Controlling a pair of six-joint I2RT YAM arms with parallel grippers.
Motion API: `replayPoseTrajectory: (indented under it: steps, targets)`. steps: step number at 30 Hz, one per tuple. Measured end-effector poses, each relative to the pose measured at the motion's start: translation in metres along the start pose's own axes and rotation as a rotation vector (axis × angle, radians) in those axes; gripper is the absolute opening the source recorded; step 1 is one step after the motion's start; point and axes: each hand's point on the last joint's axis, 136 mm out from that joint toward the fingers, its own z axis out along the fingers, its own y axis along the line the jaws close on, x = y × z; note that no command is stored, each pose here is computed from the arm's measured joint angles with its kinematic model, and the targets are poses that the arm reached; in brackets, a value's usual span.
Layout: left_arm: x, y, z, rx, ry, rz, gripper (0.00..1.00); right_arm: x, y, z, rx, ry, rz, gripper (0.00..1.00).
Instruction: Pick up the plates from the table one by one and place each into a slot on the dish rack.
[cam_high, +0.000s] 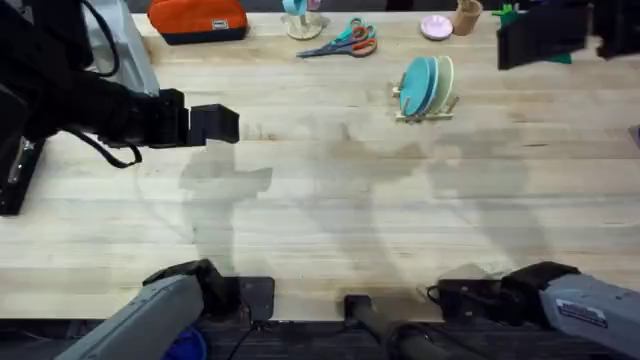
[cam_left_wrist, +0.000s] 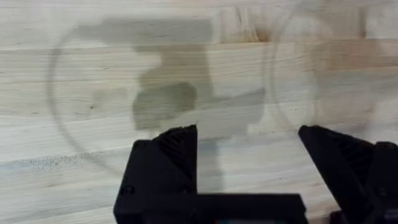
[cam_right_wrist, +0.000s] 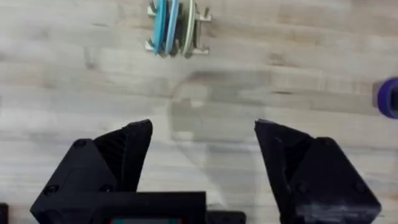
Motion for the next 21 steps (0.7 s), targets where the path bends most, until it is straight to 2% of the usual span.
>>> replayPoseTrajectory:
  steps: [4,10,21]
  targets:
    - [0.0,0.0,0.0,0.0,0.0,0.0,0.995,0.01,-0.005,-0.016,-0.004,-0.022,0.005,0.994]
    - [0.0,0.0,0.0,0.0,0.0,0.0,0.995,0.023,-0.014,-0.045,-0.021,-0.121,0.028,0.995]
    - [0.0,0.0,0.0,0.0,0.0,0.0,0.995,0.082,-0.026,-0.053,-0.032,-0.182,0.042,0.993]
